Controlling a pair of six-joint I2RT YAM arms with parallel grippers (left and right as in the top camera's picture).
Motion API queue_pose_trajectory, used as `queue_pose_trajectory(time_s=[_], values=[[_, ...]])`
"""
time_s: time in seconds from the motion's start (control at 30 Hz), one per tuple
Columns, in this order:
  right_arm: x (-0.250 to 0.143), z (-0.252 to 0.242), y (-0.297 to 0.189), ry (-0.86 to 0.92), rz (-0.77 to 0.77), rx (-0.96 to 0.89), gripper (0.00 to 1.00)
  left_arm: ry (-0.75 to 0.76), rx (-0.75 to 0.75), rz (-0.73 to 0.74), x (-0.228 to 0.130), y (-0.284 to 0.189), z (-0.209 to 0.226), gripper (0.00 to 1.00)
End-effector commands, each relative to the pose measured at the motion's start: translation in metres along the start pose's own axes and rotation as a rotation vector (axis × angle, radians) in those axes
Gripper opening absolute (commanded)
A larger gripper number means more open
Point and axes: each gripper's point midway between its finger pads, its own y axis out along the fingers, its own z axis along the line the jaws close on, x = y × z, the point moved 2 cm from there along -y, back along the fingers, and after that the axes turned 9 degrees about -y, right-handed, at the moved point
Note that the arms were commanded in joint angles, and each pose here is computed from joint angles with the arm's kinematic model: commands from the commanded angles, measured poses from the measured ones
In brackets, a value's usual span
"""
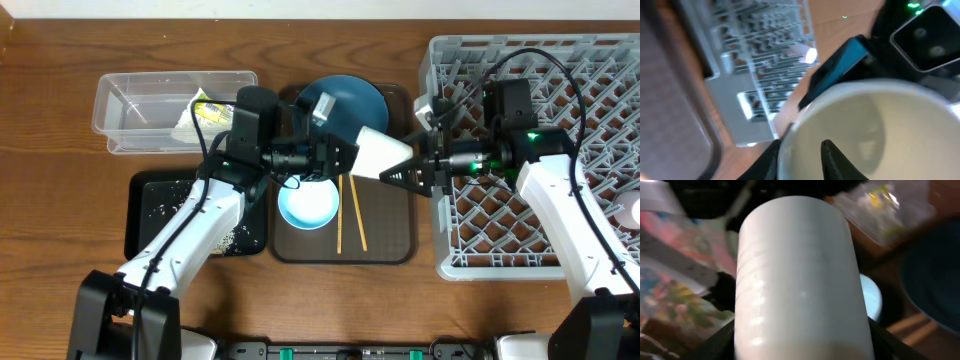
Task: Sort waste into correct bins and load items into the dishwasher rack
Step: 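Hand the cream cup from the left gripper to the right gripper, then carry the cup into the dish rack and release with the right gripper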
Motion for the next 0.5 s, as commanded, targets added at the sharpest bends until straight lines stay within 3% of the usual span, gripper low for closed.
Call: queue_pose_trajectory(time_s=[0.0,0.2,0.47], values=[[-0.023,-0.025,-0.001,0.133,0.133,-0.183,0.39,0.103,0.15,-0.094,0.011,-0.003,0.027,0.29],[-0.043,-0.042,-0.027,0.263,0.275,-0.386,0.34,0.058,0.543,-0.174,0.008,-0.031,0.097,0.29],[-0.03,-0.049,-0.117,0.468,0.388,-0.753,0.3,0.07,0.713,-0.3,0.012,-0.091,0.1,0.29]])
